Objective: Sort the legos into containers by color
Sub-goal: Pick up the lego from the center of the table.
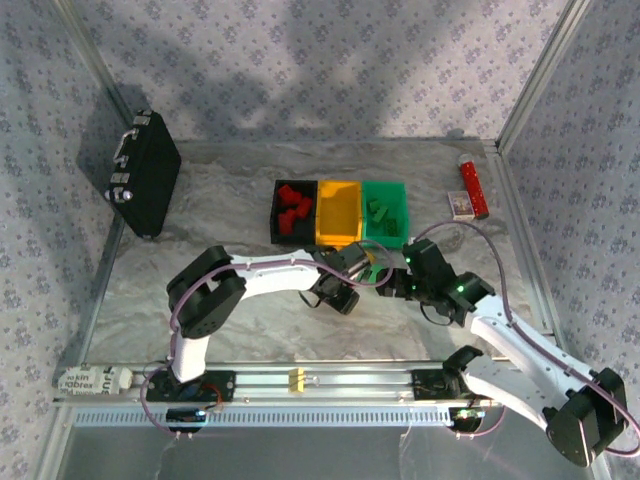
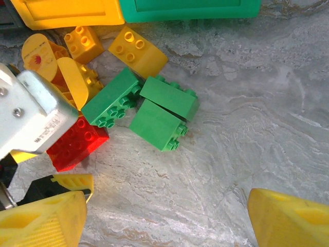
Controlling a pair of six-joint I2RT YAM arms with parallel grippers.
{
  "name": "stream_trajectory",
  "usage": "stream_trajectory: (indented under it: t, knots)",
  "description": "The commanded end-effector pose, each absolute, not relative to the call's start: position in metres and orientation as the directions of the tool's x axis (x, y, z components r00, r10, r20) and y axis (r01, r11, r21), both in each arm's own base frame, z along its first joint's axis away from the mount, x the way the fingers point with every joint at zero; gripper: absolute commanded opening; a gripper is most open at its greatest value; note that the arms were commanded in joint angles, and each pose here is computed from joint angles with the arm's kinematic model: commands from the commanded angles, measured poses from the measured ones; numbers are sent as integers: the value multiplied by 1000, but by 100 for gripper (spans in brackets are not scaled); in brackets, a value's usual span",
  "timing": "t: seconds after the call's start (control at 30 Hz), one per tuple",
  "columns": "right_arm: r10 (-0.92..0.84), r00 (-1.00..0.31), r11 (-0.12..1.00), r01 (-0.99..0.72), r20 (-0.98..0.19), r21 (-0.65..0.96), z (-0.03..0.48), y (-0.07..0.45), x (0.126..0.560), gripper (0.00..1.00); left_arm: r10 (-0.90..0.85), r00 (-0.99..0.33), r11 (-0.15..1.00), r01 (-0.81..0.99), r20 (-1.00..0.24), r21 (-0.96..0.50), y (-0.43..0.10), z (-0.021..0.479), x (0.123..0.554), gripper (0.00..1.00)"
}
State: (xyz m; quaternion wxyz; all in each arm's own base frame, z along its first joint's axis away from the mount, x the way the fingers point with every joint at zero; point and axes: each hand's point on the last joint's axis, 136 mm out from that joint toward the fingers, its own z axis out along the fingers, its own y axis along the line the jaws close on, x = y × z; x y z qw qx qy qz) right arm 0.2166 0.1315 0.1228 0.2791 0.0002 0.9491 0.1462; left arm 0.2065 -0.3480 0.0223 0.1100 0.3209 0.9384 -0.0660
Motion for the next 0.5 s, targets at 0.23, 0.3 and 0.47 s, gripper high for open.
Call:
stream_trajectory:
  t: [0.23, 0.3, 0.47]
  knots:
    - [86, -845, 955, -81, -528, 285, 122, 127, 209, 84, 565, -781, 799, 598, -266, -59, -349, 23, 207, 55]
    - [90, -844, 956, -77, -529, 284, 122, 125, 209, 84, 569, -780, 797, 601, -261, -59, -351, 23, 208, 51]
    - [91, -845, 957, -71, -527, 279, 122, 122, 207, 84, 580, -776, 795, 605, -248, -33, -349, 22, 207, 40]
